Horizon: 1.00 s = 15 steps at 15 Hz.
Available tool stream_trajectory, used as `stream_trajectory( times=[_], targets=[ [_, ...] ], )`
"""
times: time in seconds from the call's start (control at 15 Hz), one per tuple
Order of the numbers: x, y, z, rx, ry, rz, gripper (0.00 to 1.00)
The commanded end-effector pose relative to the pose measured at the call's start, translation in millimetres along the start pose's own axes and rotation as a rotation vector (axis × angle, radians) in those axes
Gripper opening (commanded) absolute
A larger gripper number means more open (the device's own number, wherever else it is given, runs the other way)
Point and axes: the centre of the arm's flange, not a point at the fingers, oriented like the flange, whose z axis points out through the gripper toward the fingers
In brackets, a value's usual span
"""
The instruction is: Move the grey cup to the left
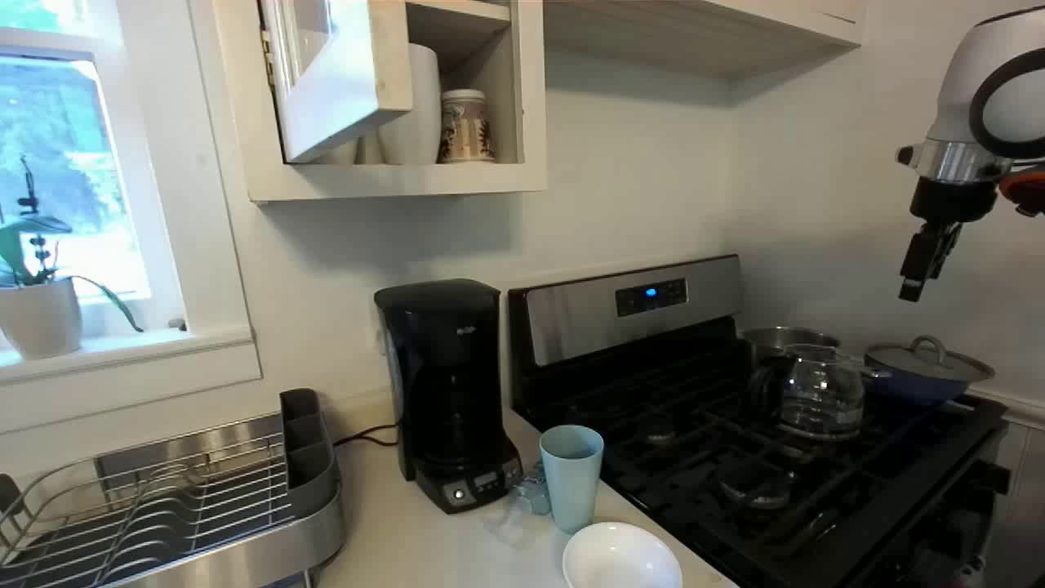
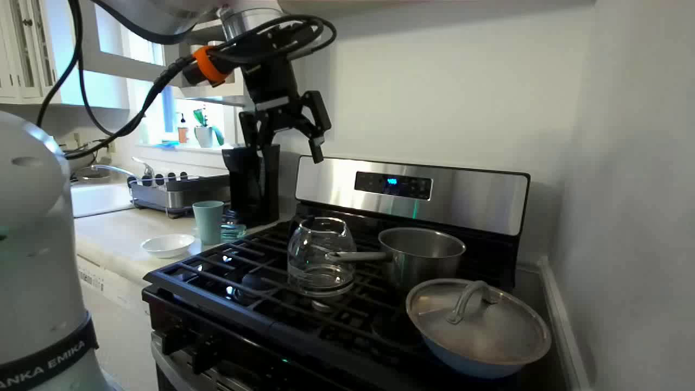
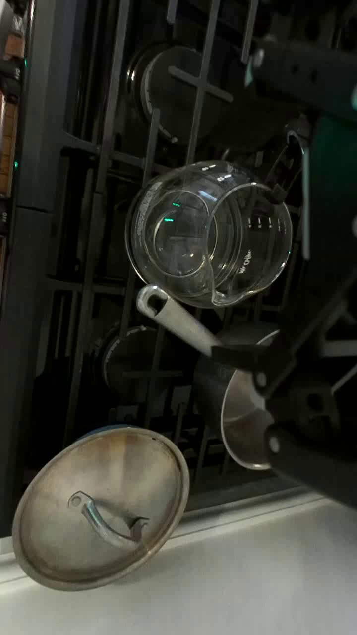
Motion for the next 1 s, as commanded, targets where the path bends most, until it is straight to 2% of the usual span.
stream_trajectory(
  times=[0.0, 0.33, 0.4, 0.73, 0.93],
  targets=[
    [0, 0, 0, 0.000, -0.001, 0.000, 1.00],
    [0, 0, 2, 0.002, -0.006, -0.001, 1.00],
    [8, -11, 0, 0.005, 0.007, -0.048, 1.00],
    [55, -115, -41, 0.059, 0.145, -0.324, 1.00],
    [71, -181, -57, 0.122, 0.245, -0.485, 1.00]
  ],
)
